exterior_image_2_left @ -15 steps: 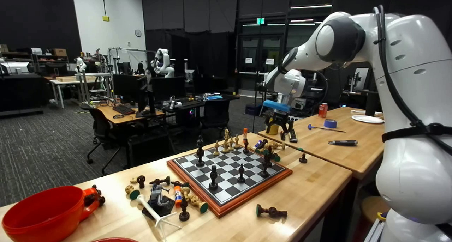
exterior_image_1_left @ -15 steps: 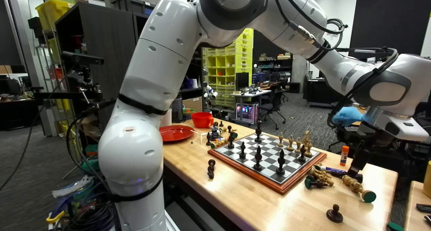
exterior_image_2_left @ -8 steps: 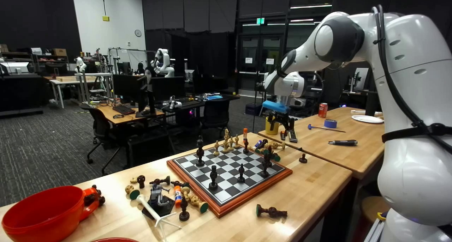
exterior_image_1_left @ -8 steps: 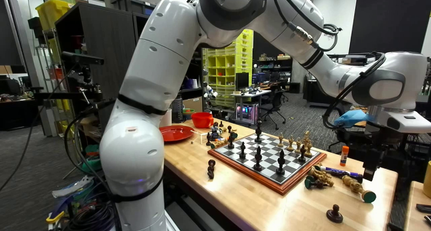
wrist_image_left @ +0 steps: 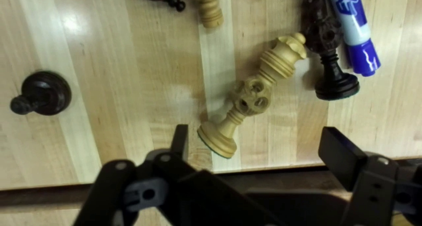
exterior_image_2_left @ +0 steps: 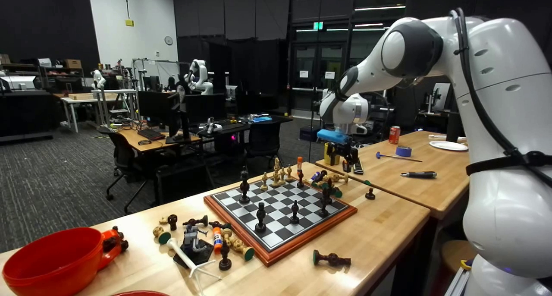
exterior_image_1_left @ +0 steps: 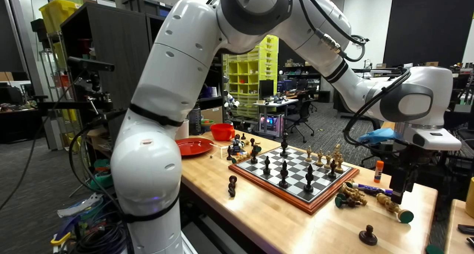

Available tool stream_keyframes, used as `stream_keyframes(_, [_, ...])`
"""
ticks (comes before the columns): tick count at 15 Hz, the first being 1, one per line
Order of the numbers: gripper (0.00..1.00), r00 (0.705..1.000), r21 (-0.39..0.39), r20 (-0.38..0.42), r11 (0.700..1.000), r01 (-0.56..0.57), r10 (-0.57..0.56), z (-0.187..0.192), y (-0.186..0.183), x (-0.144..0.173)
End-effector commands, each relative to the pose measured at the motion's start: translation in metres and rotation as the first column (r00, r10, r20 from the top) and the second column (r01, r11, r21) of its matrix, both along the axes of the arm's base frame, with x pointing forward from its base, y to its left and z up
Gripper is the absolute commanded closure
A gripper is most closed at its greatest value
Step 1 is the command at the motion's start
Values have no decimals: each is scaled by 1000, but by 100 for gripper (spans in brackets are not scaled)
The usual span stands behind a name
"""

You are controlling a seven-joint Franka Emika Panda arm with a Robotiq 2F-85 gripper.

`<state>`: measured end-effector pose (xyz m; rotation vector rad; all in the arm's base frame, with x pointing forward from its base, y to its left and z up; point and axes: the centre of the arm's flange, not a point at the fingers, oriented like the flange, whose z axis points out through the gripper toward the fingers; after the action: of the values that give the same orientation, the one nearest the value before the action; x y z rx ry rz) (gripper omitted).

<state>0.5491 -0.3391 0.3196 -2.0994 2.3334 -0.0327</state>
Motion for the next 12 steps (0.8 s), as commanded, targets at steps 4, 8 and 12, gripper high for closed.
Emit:
stream_keyframes(4, [0,1000,-1,-12,1000,16,-16,-19,14,-7])
stream_keyframes(8, [0,1000,3,-8,1000,2,-2,-29,18,-2])
stream_keyframes(12, [32,1000,18,-14,1000,-10,10,-36,21,1])
